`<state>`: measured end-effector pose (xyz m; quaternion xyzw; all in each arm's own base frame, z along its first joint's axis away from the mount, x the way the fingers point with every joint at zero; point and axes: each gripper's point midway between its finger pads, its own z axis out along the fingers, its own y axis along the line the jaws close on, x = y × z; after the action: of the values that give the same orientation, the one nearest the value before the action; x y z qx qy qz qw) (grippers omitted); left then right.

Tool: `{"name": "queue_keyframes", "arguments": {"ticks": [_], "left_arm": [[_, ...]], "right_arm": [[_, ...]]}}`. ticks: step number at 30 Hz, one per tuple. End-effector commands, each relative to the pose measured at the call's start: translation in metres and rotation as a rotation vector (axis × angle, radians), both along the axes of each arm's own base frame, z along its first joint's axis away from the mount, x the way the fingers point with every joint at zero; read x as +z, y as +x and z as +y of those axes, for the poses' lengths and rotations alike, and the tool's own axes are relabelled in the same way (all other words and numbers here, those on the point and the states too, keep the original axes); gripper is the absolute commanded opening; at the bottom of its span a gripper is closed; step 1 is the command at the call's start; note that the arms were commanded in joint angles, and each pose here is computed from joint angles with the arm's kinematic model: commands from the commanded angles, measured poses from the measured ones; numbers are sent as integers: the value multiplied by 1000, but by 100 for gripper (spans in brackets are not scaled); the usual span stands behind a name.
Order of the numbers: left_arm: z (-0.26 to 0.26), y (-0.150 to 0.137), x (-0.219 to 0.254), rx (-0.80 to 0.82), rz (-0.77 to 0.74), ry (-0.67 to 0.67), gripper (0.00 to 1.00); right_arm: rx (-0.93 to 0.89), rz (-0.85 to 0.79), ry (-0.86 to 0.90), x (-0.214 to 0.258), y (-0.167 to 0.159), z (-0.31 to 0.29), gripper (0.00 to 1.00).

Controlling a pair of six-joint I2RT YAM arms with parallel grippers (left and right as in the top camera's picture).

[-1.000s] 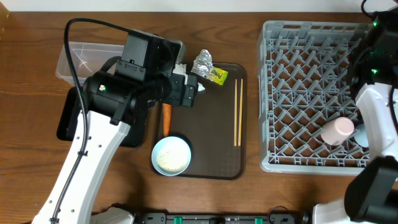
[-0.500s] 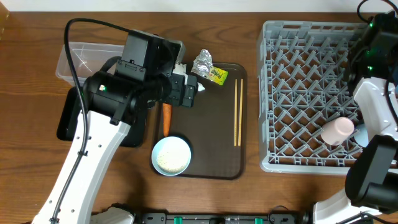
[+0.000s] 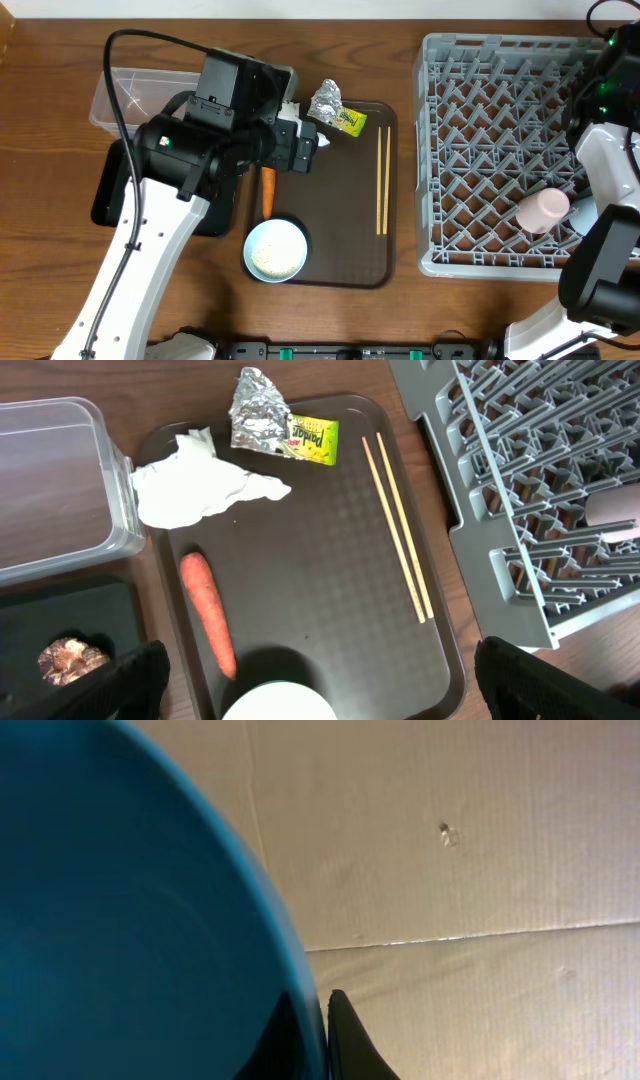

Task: Sort waste into correct bins and load items into the dishwasher rack
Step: 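Carry the blue plate with the right gripper and stand it in the rack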

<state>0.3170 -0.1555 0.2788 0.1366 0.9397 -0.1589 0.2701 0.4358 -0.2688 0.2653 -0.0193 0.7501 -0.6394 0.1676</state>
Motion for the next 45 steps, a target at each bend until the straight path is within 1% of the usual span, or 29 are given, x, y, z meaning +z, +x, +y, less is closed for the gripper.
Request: {"name": "queue_keyframes", "arguments": {"ticks": [1, 6, 8, 9, 10, 11, 12, 14, 15, 16, 21, 26, 30, 34, 38, 42, 45], "left_arm": [[1, 1, 1, -4, -5, 7, 98], [1, 1, 1, -4, -5, 7, 98], [1, 1, 1, -5, -5, 7, 98], [1, 1, 1, -5, -5, 7, 98], [1, 1, 1, -4, -5, 7, 98], [2, 1, 1, -2, -6, 10, 98], [2, 1, 1, 0, -7, 13, 98], [3, 2, 1, 2, -8, 15, 98], [3, 2, 1, 2, -8, 15, 98], [3, 2, 1, 2, -8, 15, 98], [3, 1, 0, 2, -3, 17, 98], [3, 0, 0, 2, -2, 18, 98], [3, 0, 0, 2, -2, 18, 98], [3, 0, 0, 2, -1, 18, 98], [3, 0, 0, 2, -2, 18, 98], [3, 1, 0, 2, -5, 17, 98], [3, 1, 0, 2, -5, 17, 98]], "right_arm": [[5, 41, 17, -10, 0, 2, 1], [42, 106, 95, -36, 1, 10, 1], [44, 105, 110, -40, 1, 13, 1], [47, 104, 112, -41, 1, 15, 11], [55, 97, 114, -41, 4, 18, 33], [64, 97, 116, -41, 6, 21, 52], [76, 88, 121, -41, 9, 25, 66], [95, 66, 139, -44, 13, 34, 80], [97, 53, 152, -46, 14, 38, 93], [98, 37, 165, -48, 15, 42, 99], [64, -44, 237, -60, 10, 49, 99], [22, 15, 293, -81, -5, 52, 99], [-8, -31, 325, -83, -11, 53, 99], [-8, -97, 332, -67, -14, 54, 99], [20, -154, 326, -41, -16, 62, 99], [72, -206, 323, -16, -16, 80, 99], [142, -231, 351, -4, -12, 101, 99]]}}
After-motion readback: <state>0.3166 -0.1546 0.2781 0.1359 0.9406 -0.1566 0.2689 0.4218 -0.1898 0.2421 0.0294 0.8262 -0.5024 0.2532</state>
